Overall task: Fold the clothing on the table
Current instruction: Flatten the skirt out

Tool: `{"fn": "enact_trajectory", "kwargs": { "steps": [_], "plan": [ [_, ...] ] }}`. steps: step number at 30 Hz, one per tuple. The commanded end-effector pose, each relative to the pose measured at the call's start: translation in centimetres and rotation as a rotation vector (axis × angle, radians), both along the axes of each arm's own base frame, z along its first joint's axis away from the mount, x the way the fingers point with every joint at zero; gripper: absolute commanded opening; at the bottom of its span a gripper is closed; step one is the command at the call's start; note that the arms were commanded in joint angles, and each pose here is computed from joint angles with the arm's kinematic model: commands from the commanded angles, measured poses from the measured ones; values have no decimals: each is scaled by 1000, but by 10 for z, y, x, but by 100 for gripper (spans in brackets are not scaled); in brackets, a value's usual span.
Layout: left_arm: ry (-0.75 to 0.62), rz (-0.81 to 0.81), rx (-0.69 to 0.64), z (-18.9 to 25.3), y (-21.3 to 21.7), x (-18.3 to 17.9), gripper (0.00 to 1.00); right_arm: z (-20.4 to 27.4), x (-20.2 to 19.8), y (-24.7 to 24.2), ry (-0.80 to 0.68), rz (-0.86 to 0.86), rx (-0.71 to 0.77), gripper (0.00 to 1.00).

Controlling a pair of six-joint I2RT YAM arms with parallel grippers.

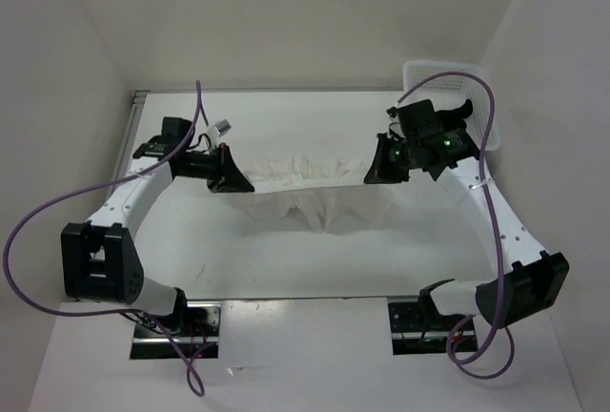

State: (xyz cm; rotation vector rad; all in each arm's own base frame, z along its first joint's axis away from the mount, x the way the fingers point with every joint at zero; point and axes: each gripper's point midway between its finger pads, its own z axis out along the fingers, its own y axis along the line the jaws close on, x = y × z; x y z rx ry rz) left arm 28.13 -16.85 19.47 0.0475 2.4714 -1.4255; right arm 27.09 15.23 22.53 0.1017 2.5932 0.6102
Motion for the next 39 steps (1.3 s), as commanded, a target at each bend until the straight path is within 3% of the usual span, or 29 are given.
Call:
{"fn": "enact_trajectory", "kwargs": {
  "steps": [1, 5, 12, 13, 15, 16, 17, 20, 21, 23, 24, 26, 28, 30, 33, 35, 36, 39],
  "plan": [
    [50, -25, 31, -20, 6, -27, 0, -19, -13, -21, 36, -19, -106, 0],
    [101, -4, 46, -54, 7, -9, 0, -49, 12, -12, 62, -36, -103, 0],
    [111, 26, 85, -100, 6, 90, 0, -82, 122, -36, 12, -166, -145, 0],
    [37, 30, 81, -81, 5, 119, 0, -73, 149, -46, -22, -192, -132, 0],
    [27, 38, 95, -83, 6, 145, 0, -61, 177, -58, -71, -221, -126, 0],
    [18, 50, 88, -74, 5, 157, 0, -32, 200, -66, -138, -246, -103, 0],
    [-36, 71, 89, -56, 8, 183, 0, -39, 209, -73, -109, -252, -116, 0],
    [-113, 126, 68, -18, 19, 221, 0, 8, 242, -86, -220, -281, -75, 0],
    [-204, 143, 52, 11, 25, 244, 0, 33, 256, -94, -284, -300, -83, 0],
    [-236, 173, 29, 29, 36, 263, 0, 56, 263, -101, -327, -318, -84, 0],
    [-341, 183, 11, 68, 41, 275, 0, 86, 275, -107, -404, -338, -78, 0],
    [-408, 208, -22, 97, 44, 286, 0, 110, 278, -114, -450, -344, -80, 0],
    [-439, 277, -28, 105, 66, 298, 0, 153, 283, -117, -565, -358, -49, 0],
    [-443, 307, -30, 112, 74, 301, 0, 160, 287, -123, -596, -365, -42, 0],
    [-447, 331, 6, 102, 79, 307, 0, 130, 289, -115, -517, -318, -28, 0],
    [-485, 360, 53, 89, 81, 314, 0, 80, 293, -114, -396, -302, -45, 0],
    [-427, 353, 76, 55, 75, 311, 0, 68, 295, -107, -377, -289, -45, 0],
    [-483, 402, 159, 33, 80, 312, 0, 25, 290, -87, -305, -244, -57, 0]
  ]
}}
